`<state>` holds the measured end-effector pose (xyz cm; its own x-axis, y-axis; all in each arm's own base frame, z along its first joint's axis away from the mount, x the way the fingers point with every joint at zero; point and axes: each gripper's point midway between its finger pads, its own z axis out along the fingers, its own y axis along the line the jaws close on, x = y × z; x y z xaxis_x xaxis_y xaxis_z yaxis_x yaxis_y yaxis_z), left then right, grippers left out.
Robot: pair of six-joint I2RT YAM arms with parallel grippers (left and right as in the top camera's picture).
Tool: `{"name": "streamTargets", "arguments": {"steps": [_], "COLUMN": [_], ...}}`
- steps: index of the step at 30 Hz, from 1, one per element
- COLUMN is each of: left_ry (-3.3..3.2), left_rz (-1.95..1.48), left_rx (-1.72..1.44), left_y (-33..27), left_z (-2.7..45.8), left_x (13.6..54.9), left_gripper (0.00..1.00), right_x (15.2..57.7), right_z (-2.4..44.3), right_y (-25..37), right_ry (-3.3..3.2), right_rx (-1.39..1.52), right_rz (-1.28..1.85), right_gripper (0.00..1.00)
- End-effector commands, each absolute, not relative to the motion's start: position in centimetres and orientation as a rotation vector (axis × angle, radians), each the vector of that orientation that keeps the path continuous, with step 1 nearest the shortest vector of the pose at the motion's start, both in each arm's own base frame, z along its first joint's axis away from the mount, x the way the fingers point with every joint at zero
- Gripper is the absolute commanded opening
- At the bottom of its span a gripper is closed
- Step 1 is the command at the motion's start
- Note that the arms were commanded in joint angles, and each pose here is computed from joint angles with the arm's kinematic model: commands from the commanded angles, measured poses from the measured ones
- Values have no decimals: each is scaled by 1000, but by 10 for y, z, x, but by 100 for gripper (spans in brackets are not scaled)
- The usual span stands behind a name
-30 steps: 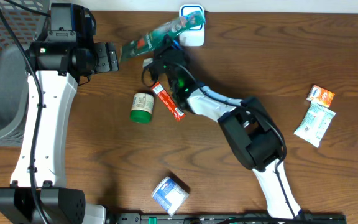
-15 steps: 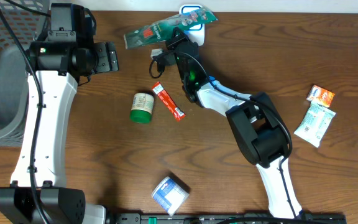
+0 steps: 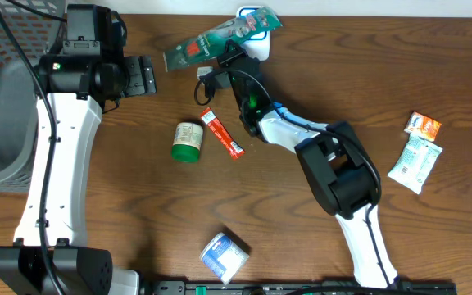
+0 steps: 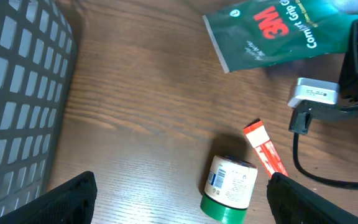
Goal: Scan the item barcode
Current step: 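Hold the gloves pack against the scanner face with the right gripper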
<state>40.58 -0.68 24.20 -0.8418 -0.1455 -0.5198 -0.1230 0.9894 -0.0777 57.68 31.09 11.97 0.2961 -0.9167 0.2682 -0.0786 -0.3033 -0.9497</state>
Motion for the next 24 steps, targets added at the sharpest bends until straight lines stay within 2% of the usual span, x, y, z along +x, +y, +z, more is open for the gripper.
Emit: {"name": "streamTargets", "arguments": {"steps": [1,13,24], "left_ry": [2599,2599,2599], "left_rz": [-35,-35,-35], "left_rx": [-189,-189,-189], "left_y": [-4,-4,-4], "left_z": [236,236,236], "left_x": [407,407,407], "left_gripper": [88,88,88], "right_x": [579,608,611], "right_z": [119,115,107], "right_y": [319,314,295], "right_ry": [938,969,1226], "right_rx": [-1574,-1455,-1259], "right_rz": [-1075,-1133,-1014], "right_gripper": [1,1,1]}}
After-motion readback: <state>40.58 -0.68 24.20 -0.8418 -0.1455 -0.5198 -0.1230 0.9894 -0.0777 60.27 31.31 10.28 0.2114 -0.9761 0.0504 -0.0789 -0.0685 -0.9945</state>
